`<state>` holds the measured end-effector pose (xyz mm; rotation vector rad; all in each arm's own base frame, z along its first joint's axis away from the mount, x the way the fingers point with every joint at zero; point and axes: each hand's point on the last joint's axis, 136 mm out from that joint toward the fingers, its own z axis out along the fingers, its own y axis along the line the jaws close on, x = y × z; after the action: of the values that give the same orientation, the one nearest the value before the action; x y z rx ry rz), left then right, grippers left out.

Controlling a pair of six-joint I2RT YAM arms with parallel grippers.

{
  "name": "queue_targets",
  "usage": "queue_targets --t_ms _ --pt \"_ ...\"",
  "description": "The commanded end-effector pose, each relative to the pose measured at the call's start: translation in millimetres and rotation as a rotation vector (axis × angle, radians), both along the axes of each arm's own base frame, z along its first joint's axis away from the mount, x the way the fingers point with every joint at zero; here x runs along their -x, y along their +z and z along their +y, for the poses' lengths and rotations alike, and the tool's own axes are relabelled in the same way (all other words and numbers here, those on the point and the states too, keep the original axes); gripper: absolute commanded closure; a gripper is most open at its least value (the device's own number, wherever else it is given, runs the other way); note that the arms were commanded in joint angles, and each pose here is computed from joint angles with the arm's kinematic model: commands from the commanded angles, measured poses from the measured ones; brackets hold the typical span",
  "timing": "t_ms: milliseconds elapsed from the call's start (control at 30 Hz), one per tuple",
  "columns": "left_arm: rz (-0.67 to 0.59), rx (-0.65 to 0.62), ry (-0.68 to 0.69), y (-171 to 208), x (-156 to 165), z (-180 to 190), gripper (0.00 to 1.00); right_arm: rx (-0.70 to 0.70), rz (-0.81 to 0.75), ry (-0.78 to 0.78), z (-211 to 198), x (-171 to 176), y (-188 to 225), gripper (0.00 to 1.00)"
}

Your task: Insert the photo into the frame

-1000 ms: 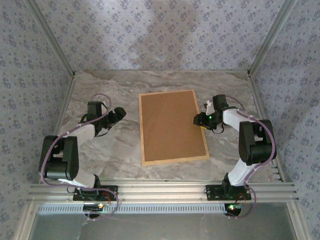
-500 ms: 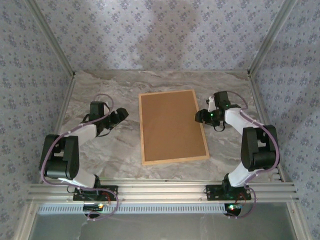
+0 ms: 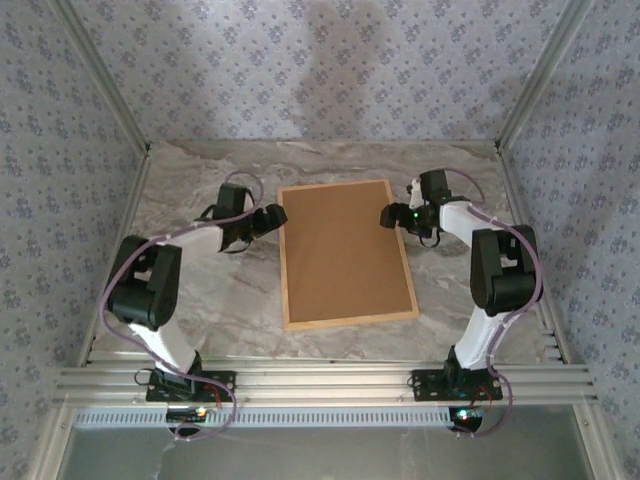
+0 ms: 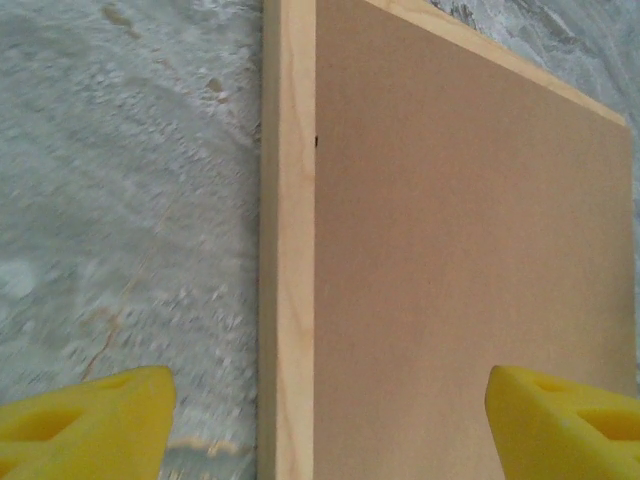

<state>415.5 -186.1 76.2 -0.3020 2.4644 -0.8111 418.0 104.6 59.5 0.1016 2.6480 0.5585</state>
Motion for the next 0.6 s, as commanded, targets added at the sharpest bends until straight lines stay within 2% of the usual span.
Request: queue_targets --t_ms 0,300,567 --pt "0.029 -0.059 -0.019 -10 -9 -6 0.19 -0.028 0.015 0.015 8 1 1 0.14" --pt "0.064 -0.098 -0.078 -24 -27 -29 0.19 -0.107 0.083 0.021 14 26 -14 0.13" --pt "0.070 -0.083 -0.142 -26 -33 -52 0.19 -0.242 0.091 0.060 35 47 -4 0.14"
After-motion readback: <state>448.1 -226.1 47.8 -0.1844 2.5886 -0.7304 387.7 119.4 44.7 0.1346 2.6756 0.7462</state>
